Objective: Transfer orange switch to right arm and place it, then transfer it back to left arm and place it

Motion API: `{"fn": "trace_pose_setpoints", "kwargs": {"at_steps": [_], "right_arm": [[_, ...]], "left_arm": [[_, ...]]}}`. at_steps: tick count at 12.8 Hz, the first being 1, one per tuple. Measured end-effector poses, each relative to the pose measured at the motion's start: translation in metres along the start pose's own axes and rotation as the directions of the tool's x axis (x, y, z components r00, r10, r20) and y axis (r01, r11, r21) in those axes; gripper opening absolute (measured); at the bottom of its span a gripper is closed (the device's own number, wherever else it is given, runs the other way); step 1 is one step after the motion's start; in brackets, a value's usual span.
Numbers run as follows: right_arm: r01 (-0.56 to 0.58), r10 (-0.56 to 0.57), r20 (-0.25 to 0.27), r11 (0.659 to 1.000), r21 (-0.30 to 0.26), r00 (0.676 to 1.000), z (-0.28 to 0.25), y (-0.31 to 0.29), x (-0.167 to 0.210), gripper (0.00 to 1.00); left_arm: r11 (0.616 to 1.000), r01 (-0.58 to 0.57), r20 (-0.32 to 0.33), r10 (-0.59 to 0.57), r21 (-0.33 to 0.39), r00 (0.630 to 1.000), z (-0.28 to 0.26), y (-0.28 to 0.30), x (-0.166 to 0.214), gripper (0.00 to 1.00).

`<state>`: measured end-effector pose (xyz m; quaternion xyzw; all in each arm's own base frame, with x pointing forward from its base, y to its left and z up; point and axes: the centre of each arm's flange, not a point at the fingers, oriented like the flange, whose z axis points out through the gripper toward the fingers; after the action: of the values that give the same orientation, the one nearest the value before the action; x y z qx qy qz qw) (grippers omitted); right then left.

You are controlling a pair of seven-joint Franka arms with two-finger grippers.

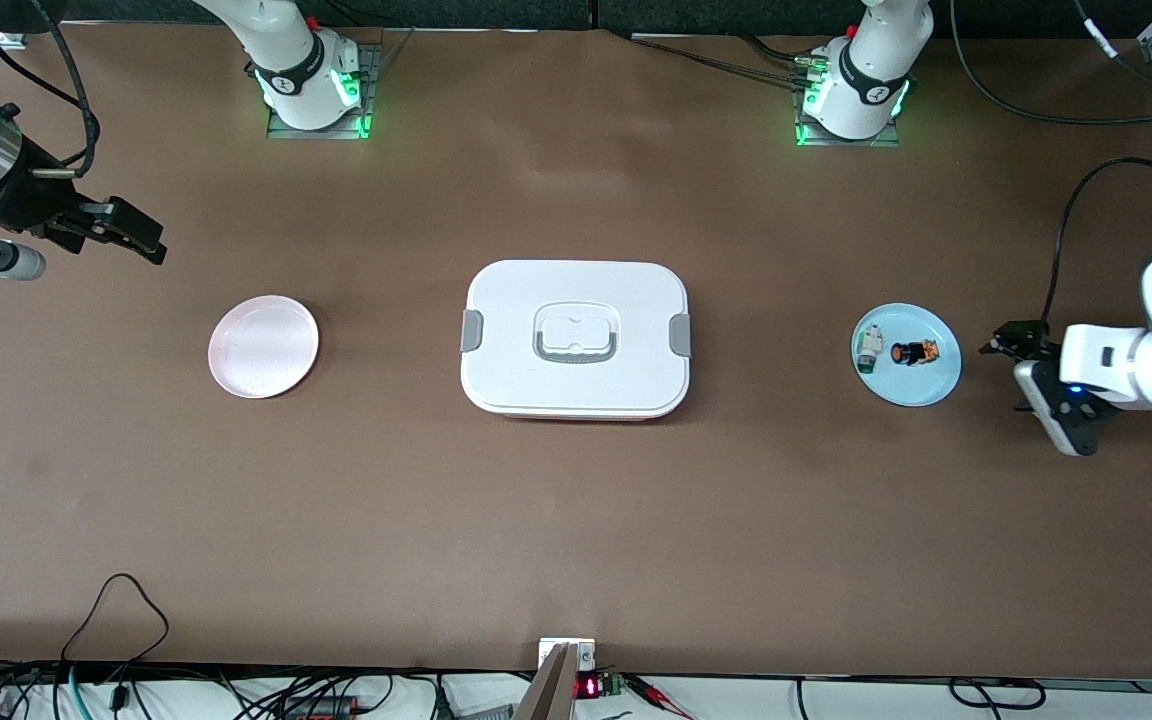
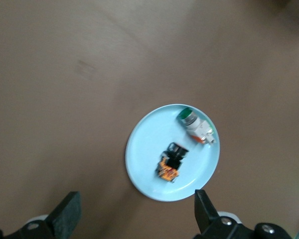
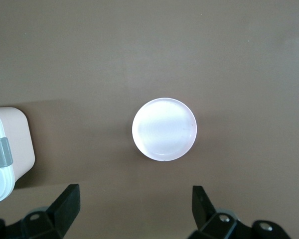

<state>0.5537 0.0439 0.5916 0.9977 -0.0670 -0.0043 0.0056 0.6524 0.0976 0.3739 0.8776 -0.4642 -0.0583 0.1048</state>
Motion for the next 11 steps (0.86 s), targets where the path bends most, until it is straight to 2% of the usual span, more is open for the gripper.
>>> {"fn": "trace_pose_setpoints", "kwargs": {"at_steps": [4,8,11], "right_arm": [[-0.003,0.003,-0.003,1.0,0.001,1.0,-0.002,0.002,0.001,1.0],[-0.005,0.005,-0.004,1.0,0.001,1.0,-0.002,0.003,0.001,1.0],[-0.006,0.007,-0.006,1.0,0.001,1.0,-0.002,0.003,0.001,1.0]], "left_arm": [[0.996,0.013,0.0,-0.013,0.083,1.0,-0.058,0.02,0.022,1.0],[0.967,0.206,0.004,-0.209,0.153,0.978,-0.128,0.077,0.035,1.0],[0.9,0.389,-0.039,-0.389,0.195,0.92,-0.175,0.124,0.036,1.0]]}}
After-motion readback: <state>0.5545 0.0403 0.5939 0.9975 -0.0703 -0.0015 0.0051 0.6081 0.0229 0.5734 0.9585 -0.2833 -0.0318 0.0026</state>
